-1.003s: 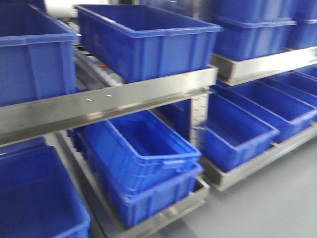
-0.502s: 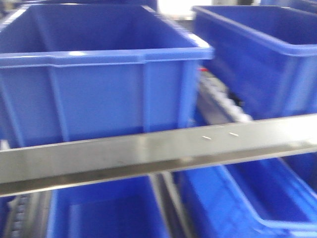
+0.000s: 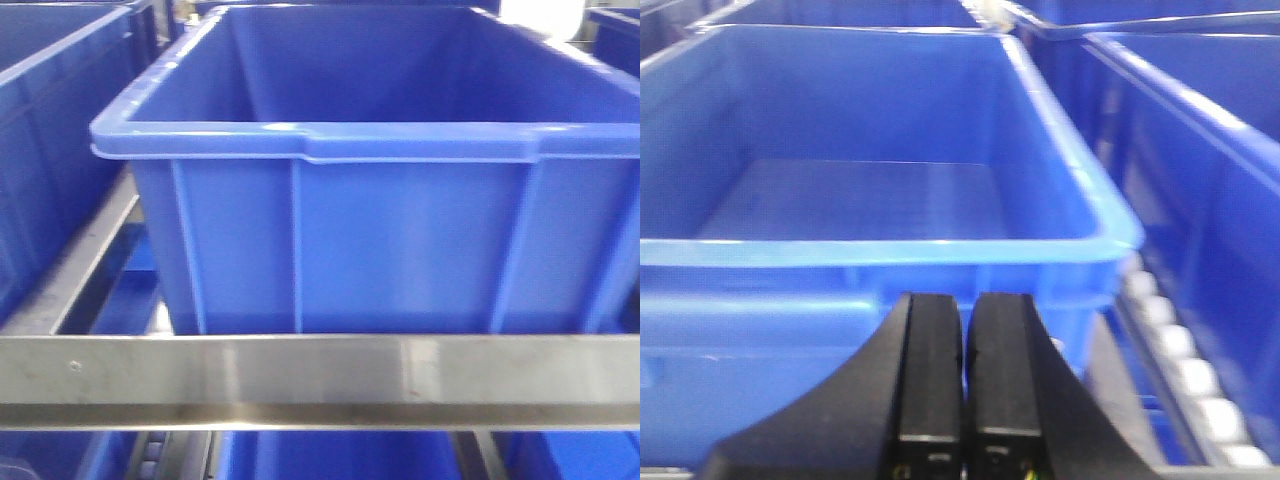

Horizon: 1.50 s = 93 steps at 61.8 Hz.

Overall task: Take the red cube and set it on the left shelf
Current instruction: 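Drive up to the shelf rack and stop before a blue bin, then lower the red cube into the blue bin with the right gripper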

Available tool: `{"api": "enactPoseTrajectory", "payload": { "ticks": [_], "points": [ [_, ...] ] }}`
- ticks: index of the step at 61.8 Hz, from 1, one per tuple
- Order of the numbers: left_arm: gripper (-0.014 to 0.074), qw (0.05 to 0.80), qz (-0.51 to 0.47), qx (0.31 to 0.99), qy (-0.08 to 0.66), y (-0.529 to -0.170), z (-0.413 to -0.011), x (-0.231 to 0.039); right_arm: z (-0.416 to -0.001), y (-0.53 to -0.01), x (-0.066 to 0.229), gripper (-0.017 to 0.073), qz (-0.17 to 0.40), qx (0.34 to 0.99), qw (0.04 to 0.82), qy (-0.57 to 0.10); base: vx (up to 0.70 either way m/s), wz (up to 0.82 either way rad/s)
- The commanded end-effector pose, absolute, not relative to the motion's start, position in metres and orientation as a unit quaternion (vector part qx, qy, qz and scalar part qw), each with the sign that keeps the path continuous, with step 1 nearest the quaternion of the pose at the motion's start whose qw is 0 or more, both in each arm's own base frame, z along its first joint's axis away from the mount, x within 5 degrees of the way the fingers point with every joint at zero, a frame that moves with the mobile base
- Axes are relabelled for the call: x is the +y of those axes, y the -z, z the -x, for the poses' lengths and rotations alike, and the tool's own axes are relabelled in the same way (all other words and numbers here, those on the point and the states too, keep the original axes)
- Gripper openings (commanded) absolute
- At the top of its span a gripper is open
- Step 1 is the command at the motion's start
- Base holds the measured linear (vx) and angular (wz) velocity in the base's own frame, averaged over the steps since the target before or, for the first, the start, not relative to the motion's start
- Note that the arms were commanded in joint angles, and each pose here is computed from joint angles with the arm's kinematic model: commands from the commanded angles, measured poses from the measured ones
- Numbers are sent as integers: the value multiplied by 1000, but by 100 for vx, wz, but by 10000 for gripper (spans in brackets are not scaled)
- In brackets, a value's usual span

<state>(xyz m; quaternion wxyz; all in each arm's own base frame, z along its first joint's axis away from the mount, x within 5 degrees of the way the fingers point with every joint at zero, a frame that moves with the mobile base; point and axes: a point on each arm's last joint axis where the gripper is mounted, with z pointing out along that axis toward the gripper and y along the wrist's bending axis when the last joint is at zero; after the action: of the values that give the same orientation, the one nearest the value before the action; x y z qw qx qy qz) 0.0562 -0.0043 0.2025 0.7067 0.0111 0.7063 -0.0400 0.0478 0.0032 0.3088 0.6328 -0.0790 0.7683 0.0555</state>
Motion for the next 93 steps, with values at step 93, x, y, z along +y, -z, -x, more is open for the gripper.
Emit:
{"api": "enactPoseTrajectory", "payload": {
  "ticks": [93],
  "points": [
    [101,734,-6,677,40,-203,-56,-3,-106,-411,26,158,119,756,642,-39,2,2]
  ]
}}
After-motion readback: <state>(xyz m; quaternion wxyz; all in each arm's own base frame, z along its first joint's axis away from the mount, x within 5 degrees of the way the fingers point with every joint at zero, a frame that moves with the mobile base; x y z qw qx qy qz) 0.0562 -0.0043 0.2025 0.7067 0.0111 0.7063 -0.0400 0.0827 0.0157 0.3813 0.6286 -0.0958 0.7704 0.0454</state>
